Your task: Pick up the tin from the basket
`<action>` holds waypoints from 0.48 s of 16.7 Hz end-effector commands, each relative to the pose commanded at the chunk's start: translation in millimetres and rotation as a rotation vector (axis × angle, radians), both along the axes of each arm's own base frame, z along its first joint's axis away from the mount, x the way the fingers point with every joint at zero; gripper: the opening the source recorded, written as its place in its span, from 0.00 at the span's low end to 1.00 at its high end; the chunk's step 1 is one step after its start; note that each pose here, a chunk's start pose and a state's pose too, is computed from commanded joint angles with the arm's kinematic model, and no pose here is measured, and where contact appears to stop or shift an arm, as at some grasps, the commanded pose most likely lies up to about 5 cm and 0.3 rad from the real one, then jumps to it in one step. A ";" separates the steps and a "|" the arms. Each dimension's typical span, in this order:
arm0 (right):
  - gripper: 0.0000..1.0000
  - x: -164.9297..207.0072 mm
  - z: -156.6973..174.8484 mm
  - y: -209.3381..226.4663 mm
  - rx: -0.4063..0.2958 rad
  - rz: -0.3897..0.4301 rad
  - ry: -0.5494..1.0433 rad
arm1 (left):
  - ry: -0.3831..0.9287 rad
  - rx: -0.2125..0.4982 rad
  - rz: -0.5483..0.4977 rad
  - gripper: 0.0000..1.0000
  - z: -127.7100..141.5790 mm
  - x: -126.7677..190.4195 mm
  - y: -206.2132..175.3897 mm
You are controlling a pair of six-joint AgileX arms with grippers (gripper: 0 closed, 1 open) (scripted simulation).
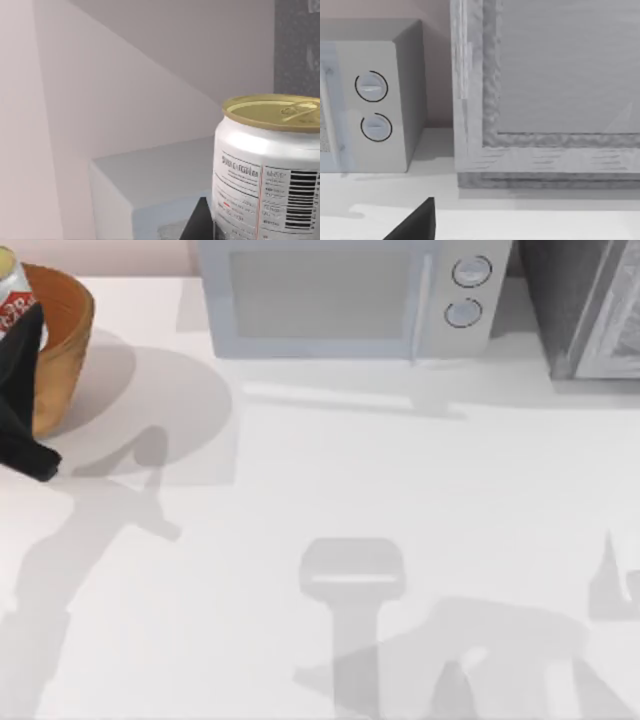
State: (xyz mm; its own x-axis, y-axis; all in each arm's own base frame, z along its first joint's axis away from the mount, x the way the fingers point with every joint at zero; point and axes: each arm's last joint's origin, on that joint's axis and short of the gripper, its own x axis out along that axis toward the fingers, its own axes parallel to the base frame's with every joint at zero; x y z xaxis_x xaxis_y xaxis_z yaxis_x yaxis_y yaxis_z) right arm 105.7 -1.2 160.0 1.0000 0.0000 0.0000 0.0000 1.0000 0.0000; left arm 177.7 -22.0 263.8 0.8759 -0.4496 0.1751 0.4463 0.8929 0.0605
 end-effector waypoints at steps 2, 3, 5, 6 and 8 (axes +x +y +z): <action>1.00 0.0 0.0 0.0 0.000 0.000 0.000 | -0.020 0.011 -0.058 0.00 6.6 14.6 -3.1; 1.00 0.0 0.0 0.0 0.000 0.000 0.000 | -0.030 0.016 -0.086 0.00 9.2 22.1 -4.6; 1.00 0.0 0.0 0.0 0.000 0.000 0.000 | -0.048 0.028 -0.142 0.00 12.9 37.3 -7.8; 1.00 0.0 0.0 0.0 0.000 0.000 0.000 | -0.057 0.035 -0.170 0.00 14.0 45.0 -9.5; 1.00 0.0 0.0 0.0 0.000 0.000 0.000 | -0.069 0.046 -0.226 0.00 14.1 60.5 -13.1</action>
